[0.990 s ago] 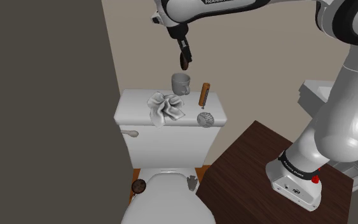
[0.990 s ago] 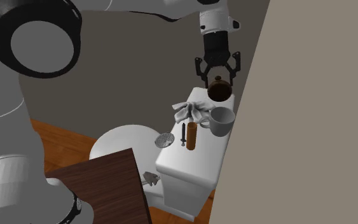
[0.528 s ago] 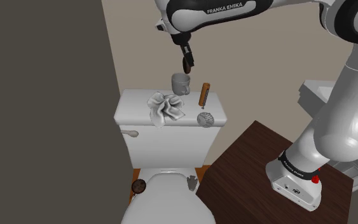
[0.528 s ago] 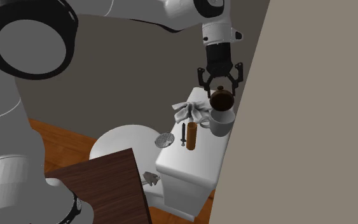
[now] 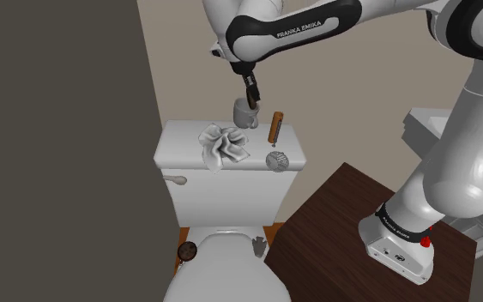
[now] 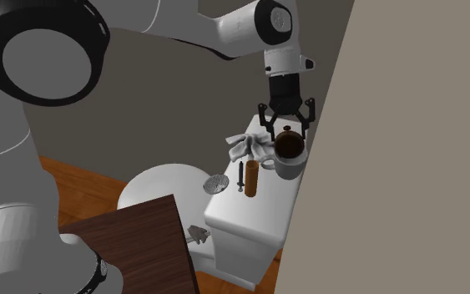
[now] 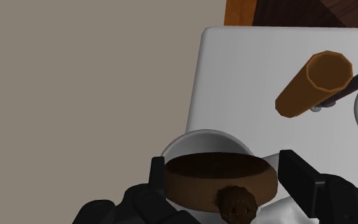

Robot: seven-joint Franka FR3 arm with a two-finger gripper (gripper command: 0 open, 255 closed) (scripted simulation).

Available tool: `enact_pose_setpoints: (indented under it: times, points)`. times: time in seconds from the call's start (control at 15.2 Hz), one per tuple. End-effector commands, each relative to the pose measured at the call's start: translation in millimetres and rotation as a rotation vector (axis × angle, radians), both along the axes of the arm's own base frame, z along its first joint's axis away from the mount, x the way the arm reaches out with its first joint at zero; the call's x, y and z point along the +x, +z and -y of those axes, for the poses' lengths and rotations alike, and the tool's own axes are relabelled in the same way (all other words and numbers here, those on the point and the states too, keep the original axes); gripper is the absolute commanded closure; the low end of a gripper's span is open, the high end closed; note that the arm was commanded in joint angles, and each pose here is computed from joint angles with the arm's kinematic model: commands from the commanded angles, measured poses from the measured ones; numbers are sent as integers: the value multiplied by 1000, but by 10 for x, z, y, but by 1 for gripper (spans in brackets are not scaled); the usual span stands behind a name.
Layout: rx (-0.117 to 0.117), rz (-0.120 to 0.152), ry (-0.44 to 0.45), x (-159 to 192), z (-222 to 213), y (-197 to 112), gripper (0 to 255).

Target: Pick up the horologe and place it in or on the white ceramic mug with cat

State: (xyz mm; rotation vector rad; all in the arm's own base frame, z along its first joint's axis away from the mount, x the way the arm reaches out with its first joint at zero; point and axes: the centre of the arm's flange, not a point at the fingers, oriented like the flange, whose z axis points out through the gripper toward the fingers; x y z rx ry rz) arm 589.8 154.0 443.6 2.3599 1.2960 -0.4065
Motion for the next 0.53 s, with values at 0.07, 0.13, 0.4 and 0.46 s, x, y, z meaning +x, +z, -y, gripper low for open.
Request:
enact_pose_setpoints:
  times: [0.07, 0.13, 0.4, 0.46]
  points:
    - [0, 0, 0, -3, 7, -184, 255]
    - [0, 0, 0, -4, 7, -184, 255]
    - [0, 0, 0, -3, 7, -184, 255]
    - [0, 0, 0, -3, 7, -184, 255]
